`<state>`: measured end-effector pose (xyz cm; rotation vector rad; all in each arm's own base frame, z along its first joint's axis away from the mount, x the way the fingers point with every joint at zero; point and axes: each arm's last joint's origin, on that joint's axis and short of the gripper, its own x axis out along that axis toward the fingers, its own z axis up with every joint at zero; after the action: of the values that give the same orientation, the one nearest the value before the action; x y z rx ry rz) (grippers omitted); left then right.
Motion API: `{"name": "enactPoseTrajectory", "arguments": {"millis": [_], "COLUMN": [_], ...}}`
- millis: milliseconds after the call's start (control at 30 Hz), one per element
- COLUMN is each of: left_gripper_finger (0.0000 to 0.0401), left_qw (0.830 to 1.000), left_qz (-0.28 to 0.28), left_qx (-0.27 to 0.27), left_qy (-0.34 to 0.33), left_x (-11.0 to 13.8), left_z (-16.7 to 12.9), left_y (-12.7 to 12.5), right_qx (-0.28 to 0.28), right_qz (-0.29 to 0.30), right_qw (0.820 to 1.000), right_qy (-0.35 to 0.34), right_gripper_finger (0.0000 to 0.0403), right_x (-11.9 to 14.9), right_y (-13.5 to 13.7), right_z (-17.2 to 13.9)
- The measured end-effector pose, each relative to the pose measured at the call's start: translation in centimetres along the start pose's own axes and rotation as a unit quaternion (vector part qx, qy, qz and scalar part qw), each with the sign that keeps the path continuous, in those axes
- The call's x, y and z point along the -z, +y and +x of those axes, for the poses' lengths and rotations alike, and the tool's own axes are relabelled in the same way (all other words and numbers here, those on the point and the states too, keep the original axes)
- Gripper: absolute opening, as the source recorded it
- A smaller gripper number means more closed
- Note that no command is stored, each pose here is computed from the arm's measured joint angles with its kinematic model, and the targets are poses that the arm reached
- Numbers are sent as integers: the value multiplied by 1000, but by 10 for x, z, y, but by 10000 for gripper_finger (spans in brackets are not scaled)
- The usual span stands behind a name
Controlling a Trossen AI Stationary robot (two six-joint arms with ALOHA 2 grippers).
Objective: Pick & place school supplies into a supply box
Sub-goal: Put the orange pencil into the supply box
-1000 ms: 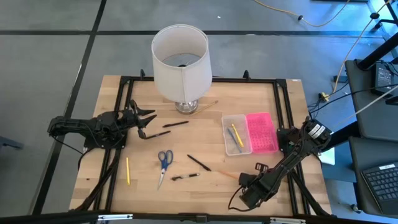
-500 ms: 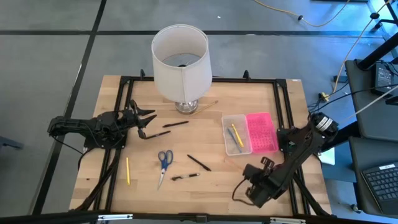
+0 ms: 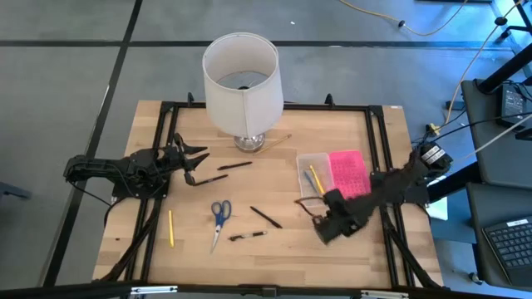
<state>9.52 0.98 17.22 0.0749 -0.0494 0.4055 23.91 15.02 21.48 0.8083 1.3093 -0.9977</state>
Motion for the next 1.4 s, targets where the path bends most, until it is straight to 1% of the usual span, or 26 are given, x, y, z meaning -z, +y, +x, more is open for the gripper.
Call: {"name": "enactPoseTrajectory", "arguments": {"millis": [167, 300, 400, 567, 700, 733, 867, 967, 1133, 1333, 1400], "left_gripper_finger": [98, 98, 98, 98, 98, 98, 98, 98, 98, 98, 98], "left_qw": [1000, 1000, 1000, 1000, 1000, 1000, 1000, 1000, 1000, 1000, 1000], "left_qz": [0, 0, 0, 0, 0, 0, 0, 0, 0, 0, 0], "left_qx": [0, 0, 0, 0, 0, 0, 0, 0, 0, 0, 0], "left_qy": [0, 0, 0, 0, 0, 0, 0, 0, 0, 0, 0], "left_x": [0, 0, 0, 0, 0, 0, 0, 0, 0, 0, 0], "left_z": [0, 0, 0, 0, 0, 0, 0, 0, 0, 0, 0], "left_y": [0, 0, 0, 0, 0, 0, 0, 0, 0, 0, 0], "right_qx": [11, 11, 6, 1, -3, -3, -3, 0, -3, 14, 21], "right_qz": [-42, -44, -53, -87, -122, -124, -112, -87, -84, -82, -81], "right_qw": [999, 997, 995, 993, 989, 989, 990, 992, 992, 987, 987], "right_qy": [19, 58, 79, 84, 85, 85, 86, 86, 94, 135, 136], "right_gripper_finger": [18, 18, 18, 18, 18, 18, 18, 17, 16, 15, 15], "right_x": [-39, -65, -78, -94, -102, -104, -108, -110, -109, -103, -101], "right_y": [3, 3, 2, -1, -2, -3, -4, -4, -4, -12, -15], "right_z": [4, 7, 9, 11, 12, 12, 13, 13, 13, 32, 38]}}
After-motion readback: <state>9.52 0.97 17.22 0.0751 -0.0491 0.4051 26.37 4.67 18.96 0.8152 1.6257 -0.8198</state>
